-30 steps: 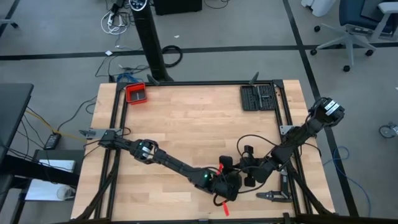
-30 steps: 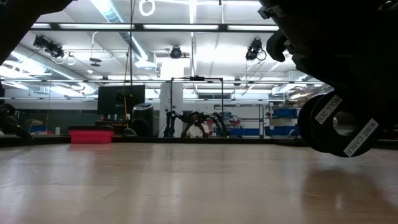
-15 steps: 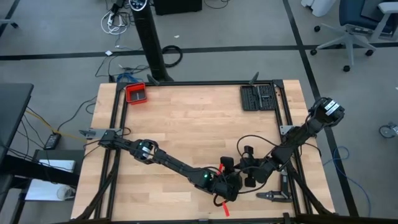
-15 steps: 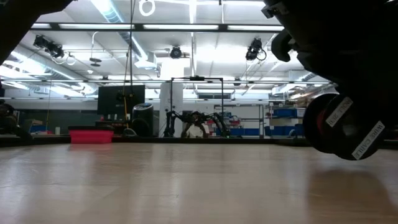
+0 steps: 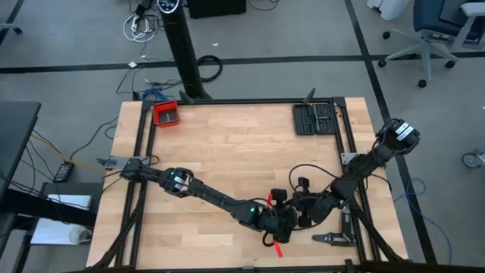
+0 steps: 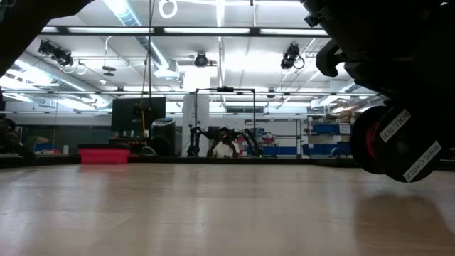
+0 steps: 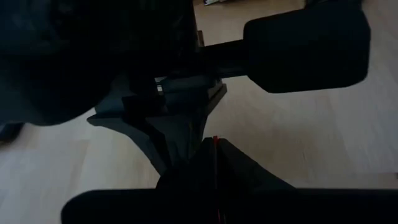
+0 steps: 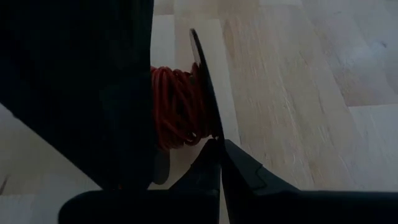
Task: Coil cords
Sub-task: Coil the red wire onto the spool
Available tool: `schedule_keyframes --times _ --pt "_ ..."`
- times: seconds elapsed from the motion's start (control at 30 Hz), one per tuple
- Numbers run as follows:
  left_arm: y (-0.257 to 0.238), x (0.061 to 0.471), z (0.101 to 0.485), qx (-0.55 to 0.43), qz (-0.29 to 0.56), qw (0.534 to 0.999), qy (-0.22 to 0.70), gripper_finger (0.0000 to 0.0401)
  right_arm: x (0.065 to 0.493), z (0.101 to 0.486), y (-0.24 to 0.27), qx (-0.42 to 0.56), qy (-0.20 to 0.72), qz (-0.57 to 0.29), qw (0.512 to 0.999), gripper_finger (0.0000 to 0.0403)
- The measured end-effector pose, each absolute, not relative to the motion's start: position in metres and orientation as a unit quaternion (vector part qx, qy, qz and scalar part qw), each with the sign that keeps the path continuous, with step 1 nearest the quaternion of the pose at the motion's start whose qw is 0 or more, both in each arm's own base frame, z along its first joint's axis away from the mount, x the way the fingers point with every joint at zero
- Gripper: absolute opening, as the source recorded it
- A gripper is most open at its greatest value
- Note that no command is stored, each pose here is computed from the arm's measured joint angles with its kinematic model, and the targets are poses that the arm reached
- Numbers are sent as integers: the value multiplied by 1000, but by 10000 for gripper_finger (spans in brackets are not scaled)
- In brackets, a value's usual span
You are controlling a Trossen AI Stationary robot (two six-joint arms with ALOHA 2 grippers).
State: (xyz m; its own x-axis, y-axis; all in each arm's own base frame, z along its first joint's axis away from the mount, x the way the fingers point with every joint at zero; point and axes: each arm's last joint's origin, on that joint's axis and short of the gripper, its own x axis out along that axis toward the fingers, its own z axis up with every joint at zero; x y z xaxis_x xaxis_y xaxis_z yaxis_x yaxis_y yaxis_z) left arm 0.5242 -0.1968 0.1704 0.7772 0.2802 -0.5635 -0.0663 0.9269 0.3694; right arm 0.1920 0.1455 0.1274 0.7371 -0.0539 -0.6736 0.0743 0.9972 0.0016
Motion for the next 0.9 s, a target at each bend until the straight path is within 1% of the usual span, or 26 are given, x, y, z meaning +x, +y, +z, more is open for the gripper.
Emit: schedule_keyframes --times 0.17,0.4,0.5,0.57,0.67,0.8,0.9 --pt "-196 524 171 172 107 926 318 4 192 127 145 16 360 -38 932 0" --pt "-194 521 167 172 114 919 337 43 193 128 145 17 357 -38 933 0" --pt "-194 521 167 173 109 917 342 49 192 128 146 18 358 -34 933 1" --pt "-194 520 166 174 108 916 345 40 192 128 146 19 359 -32 933 2" --pt "-194 520 166 175 105 915 349 10 192 128 146 17 359 -32 933 4" --pt "-194 519 165 175 101 914 352 4 192 128 146 23 362 -28 931 13" --pt "-194 519 164 176 96 912 357 3 192 128 148 33 368 -20 929 31"
